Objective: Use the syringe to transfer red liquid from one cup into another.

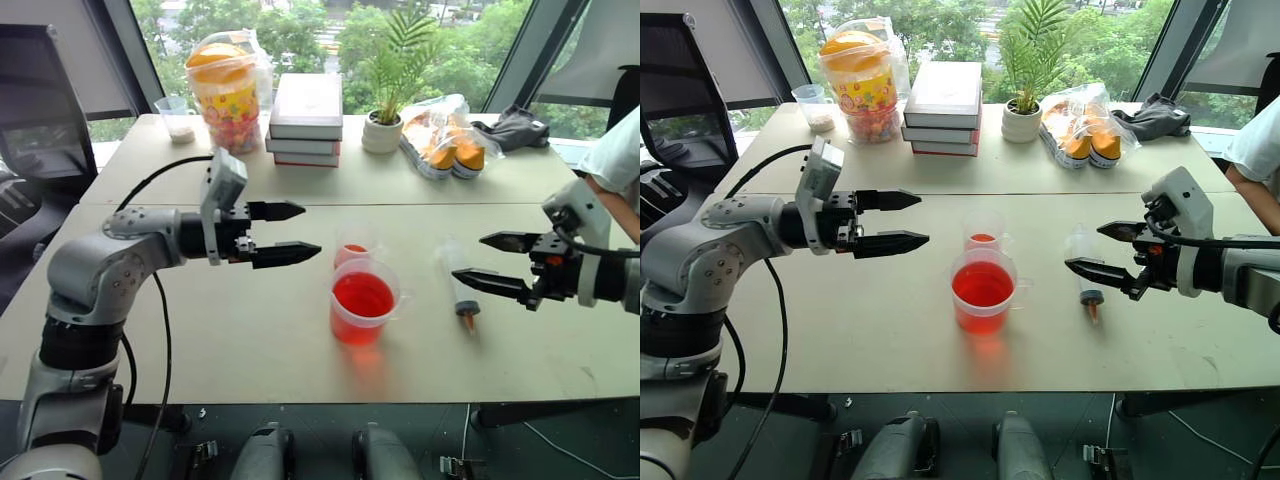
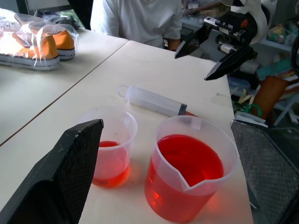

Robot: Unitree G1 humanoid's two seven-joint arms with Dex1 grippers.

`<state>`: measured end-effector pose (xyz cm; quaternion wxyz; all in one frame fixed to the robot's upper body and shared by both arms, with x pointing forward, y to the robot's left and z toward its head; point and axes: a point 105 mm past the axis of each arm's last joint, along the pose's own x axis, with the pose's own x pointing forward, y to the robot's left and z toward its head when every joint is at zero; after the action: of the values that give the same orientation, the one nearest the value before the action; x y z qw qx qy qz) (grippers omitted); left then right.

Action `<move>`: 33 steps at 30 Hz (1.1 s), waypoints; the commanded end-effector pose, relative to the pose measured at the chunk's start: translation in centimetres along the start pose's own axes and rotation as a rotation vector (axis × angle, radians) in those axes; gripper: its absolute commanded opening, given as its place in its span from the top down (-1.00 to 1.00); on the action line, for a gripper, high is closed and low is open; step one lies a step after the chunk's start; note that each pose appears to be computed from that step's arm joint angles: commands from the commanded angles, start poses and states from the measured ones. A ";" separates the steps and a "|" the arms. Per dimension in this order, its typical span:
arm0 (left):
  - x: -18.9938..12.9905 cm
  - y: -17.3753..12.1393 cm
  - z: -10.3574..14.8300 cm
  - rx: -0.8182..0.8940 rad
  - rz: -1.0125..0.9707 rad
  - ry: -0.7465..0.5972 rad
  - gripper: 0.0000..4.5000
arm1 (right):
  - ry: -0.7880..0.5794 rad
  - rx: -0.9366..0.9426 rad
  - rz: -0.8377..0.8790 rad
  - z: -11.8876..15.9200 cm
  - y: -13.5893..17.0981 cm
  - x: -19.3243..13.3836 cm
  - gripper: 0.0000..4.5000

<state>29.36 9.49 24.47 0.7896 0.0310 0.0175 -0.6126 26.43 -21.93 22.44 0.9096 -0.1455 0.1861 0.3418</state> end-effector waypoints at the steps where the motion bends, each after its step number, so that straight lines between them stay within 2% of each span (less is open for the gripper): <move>1: 0.2 -0.1 1.4 0.034 -0.003 -0.038 -1.00 | -0.038 -0.050 -0.025 1.3 -0.2 -0.9 -0.99; 24: 0.3 -0.2 1.6 0.039 -0.020 -0.081 -1.00 | -0.032 -0.059 -0.054 1.3 -1.2 -0.7 -0.99; 28: 0.1 -0.2 1.5 0.037 -0.011 -0.081 -1.00 | -0.059 -0.056 -0.081 1.9 -2.0 -0.5 -0.99; 33: 0.3 0.2 1.6 0.042 -0.002 -0.085 -1.00 | -0.014 -0.022 -0.132 1.3 -3.3 -0.6 -0.99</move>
<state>29.59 9.03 24.90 0.7869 0.0120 -0.0035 -0.6170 28.36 -23.53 23.12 0.9239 -0.1508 0.1774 0.3037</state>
